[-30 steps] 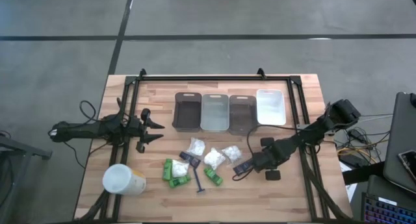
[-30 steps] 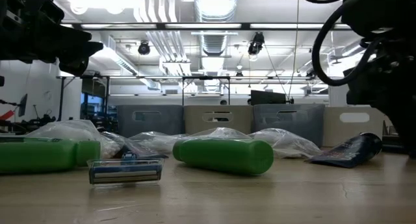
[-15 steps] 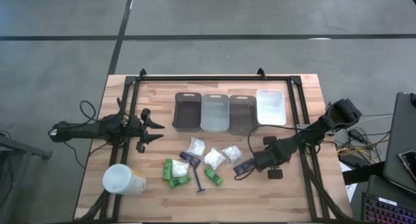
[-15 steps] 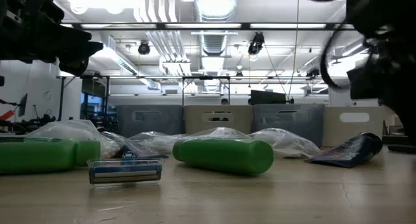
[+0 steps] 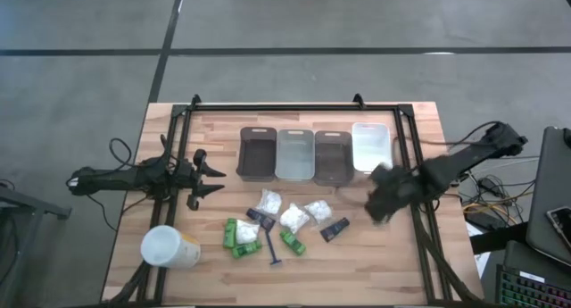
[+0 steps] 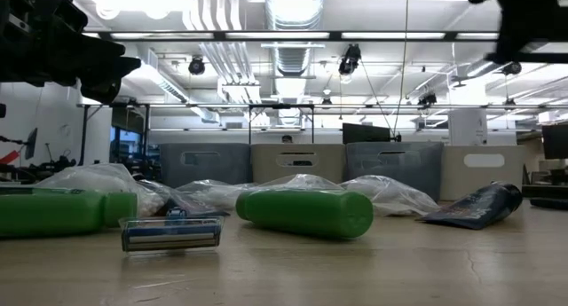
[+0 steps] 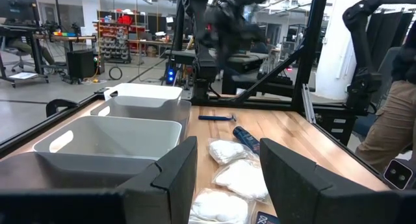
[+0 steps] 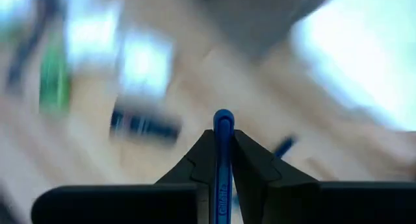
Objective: Pick & Place Travel size toiletries
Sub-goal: Put the top right blue razor into the white bin, then put the right blue razor into the white bin
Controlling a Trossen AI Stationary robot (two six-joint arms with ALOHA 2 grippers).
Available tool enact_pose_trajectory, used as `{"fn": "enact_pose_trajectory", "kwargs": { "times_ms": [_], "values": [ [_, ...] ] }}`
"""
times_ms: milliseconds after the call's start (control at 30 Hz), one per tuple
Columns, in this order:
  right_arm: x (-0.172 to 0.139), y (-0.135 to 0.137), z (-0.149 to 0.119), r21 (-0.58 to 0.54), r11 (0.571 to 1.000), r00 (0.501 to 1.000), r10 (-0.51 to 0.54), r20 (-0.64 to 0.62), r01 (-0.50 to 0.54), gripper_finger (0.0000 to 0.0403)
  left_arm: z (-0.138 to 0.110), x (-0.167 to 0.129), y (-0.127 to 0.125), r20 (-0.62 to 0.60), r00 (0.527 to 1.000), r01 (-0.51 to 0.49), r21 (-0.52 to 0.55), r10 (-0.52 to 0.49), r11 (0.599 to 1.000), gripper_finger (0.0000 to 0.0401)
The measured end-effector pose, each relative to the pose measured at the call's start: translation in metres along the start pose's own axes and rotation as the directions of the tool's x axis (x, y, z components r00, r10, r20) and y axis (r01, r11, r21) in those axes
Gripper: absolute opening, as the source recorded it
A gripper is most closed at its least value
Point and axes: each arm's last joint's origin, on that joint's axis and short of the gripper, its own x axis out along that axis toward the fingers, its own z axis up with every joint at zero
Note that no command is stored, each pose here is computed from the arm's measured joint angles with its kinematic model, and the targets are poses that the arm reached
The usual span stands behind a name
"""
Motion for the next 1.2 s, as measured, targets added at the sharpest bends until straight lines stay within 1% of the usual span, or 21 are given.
{"fn": "enact_pose_trajectory", "kwargs": {
  "times_ms": [33,100,167,233,367,433,500,533,600,633,700,767,833,933,1033,1133,1200],
  "values": [
    [-0.007,-0.006,0.005,0.066,0.997,0.997,-0.032,0.074,0.027,0.0028,0.0,0.0,0.0,0.0,1.0,0.0,0.0,0.0,1.0,0.0172],
    [-0.017,-0.016,0.015,0.206,0.976,0.969,-0.109,0.221,0.063,0.0028,0.0,0.0,0.0,0.0,1.0,0.0,0.0,0.0,1.0,0.0172],
    [-0.023,-0.025,0.029,0.358,0.931,0.923,-0.192,0.333,0.065,0.0028,0.0,0.0,0.0,0.0,1.0,0.0,0.0,0.0,1.0,0.0172],
    [-0.025,-0.034,0.042,0.471,0.879,0.886,-0.279,0.37,0.08,0.0029,0.0,0.0,0.0,0.0,1.0,0.0,0.0,0.0,1.0,0.0172],
    [-0.011,-0.056,0.065,0.576,0.795,0.836,-0.438,0.33,0.189,0.0029,0.0,0.0,0.0,0.0,1.0,0.0,0.0,0.0,1.0,0.0172],
    [0.002,-0.071,0.075,0.595,0.763,0.836,-0.481,0.264,0.251,0.0029,0.0,0.0,0.0,0.0,1.0,0.0,0.0,0.0,1.0,0.0172],
    [0.021,-0.085,0.084,0.597,0.749,0.863,-0.473,0.179,0.286,0.0029,0.0,0.0,0.0,0.0,1.0,0.0,0.0,0.0,1.0,0.0172],
    [0.032,-0.091,0.088,0.598,0.75,0.878,-0.453,0.152,0.284,0.0029,0.0,0.0,0.0,0.0,1.0,0.0,0.0,0.0,1.0,0.0172],
    [0.051,-0.103,0.096,0.604,0.755,0.899,-0.415,0.138,0.256,0.0029,0.0,0.0,0.0,0.0,1.0,0.0,0.0,0.0,1.0,0.0172],
    [0.059,-0.109,0.098,0.614,0.75,0.903,-0.409,0.135,0.248,0.0029,0.0,0.0,0.0,0.0,1.0,0.0,0.0,0.0,1.0,0.0172],
    [0.072,-0.12,0.101,0.648,0.724,0.91,-0.398,0.113,0.236,0.0029,0.0,0.0,0.0,0.0,1.0,0.0,0.0,0.0,1.0,0.0172],
    [0.084,-0.13,0.101,0.66,0.708,0.924,-0.378,0.054,0.25,0.003,0.0,0.0,0.0,0.0,1.0,0.0,0.0,0.0,1.0,0.0172],
    [0.093,-0.138,0.1,0.648,0.706,0.933,-0.358,-0.024,0.288,0.0036,0.0,0.0,0.0,0.0,1.0,0.0,0.0,0.0,1.0,0.0172],
    [0.104,-0.144,0.099,0.633,0.703,0.934,-0.344,-0.098,0.325,0.0061,0.0,0.0,0.0,0.0,1.0,0.0,0.0,0.0,1.0,0.0172],
    [0.109,-0.144,0.101,0.629,0.699,0.93,-0.347,-0.117,0.34,0.0101,0.0,0.0,0.0,0.0,1.0,0.0,0.0,0.0,1.0,0.0172],
    [0.109,-0.143,0.104,0.622,0.704,0.93,-0.347,-0.119,0.342,0.0143,0.0,0.0,0.0,0.0,1.0,0.0,0.0,0.0,1.0,0.0172],
    [0.106,-0.14,0.105,0.605,0.72,0.932,-0.344,-0.114,0.339,0.0168,0.0,0.0,0.0,0.0,1.0,0.0,0.0,0.0,1.0,0.0172]
  ]
}}
